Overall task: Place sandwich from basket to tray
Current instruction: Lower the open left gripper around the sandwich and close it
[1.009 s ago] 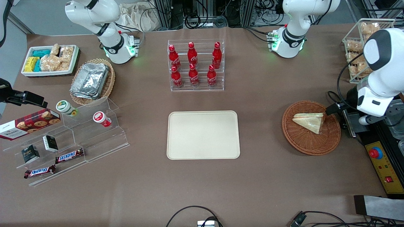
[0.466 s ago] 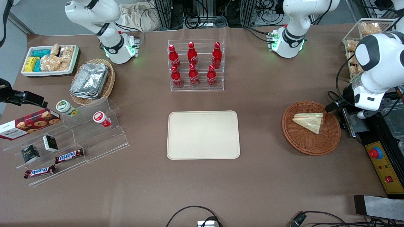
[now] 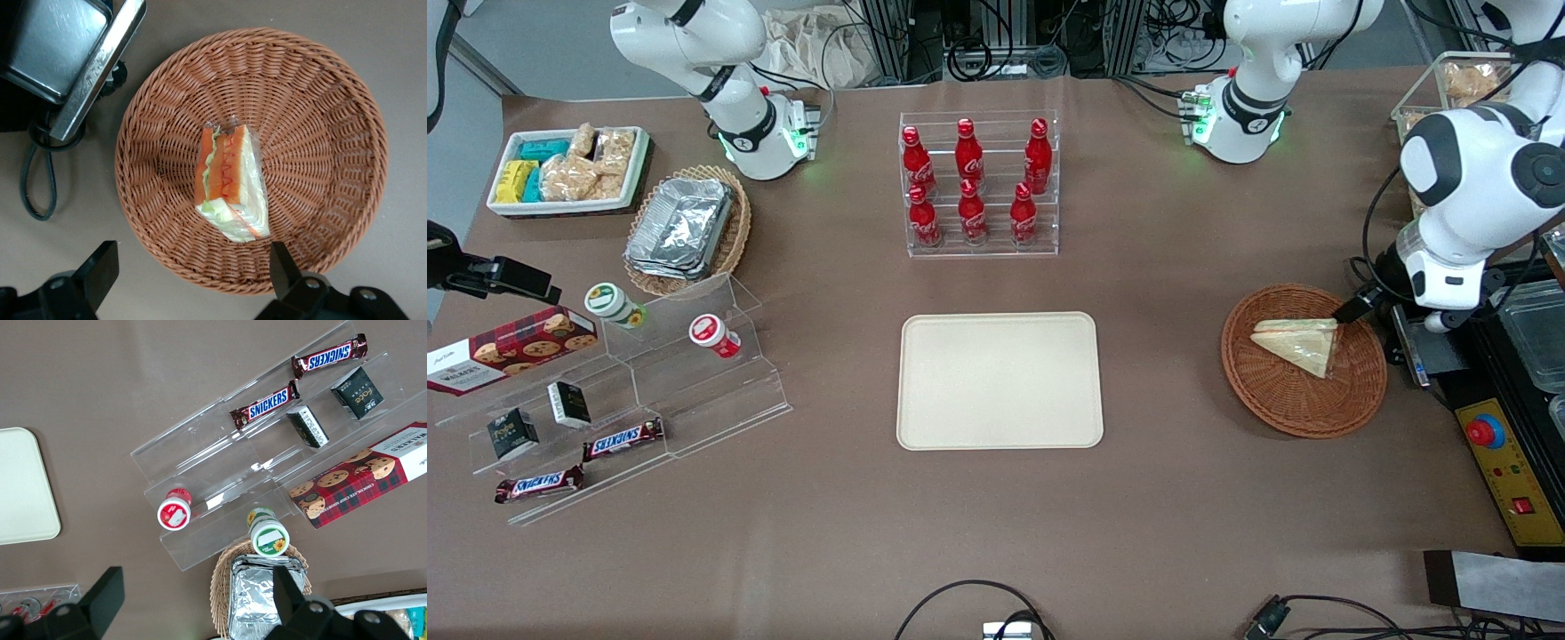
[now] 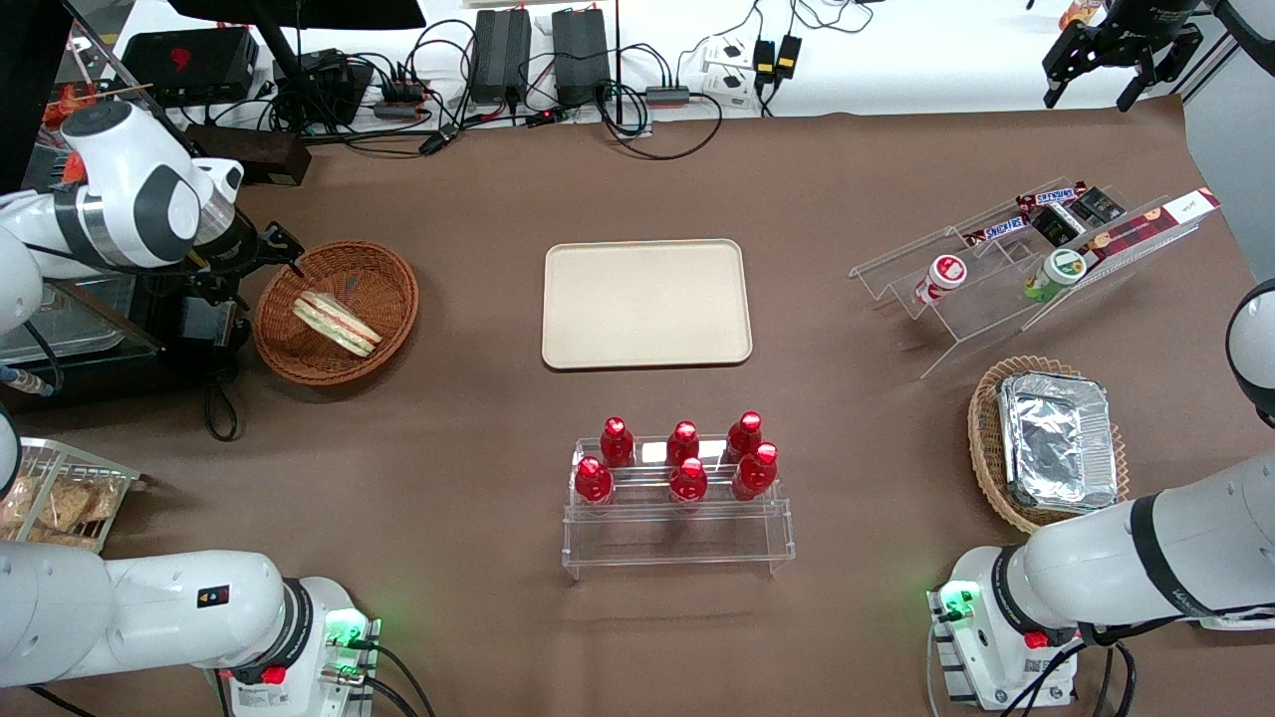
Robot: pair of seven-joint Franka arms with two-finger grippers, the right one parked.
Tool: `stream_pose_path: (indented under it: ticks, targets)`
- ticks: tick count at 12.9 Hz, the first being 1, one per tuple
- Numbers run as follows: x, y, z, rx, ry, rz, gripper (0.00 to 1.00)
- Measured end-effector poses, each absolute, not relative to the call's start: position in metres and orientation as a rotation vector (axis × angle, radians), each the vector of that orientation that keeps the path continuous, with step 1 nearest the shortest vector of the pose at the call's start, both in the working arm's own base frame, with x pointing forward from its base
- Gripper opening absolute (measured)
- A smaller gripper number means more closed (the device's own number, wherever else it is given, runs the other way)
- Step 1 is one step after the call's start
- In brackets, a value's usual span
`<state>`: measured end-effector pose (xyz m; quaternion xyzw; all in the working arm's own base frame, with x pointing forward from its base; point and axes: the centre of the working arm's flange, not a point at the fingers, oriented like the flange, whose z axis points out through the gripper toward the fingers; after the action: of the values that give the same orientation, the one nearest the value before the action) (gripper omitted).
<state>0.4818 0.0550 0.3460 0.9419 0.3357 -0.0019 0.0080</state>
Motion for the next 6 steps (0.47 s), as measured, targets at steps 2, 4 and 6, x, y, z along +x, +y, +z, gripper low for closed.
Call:
stream_pose_path:
  ticks: [2, 4, 6]
  targets:
    - [0.476, 0.054, 0.333, 2.932, 1.070, 0.014, 1.00]
    - [0.474, 0.054, 0.327, 2.923, 1.089, 0.028, 1.00]
    - [0.476, 0.055, 0.323, 2.916, 1.100, 0.044, 1.00]
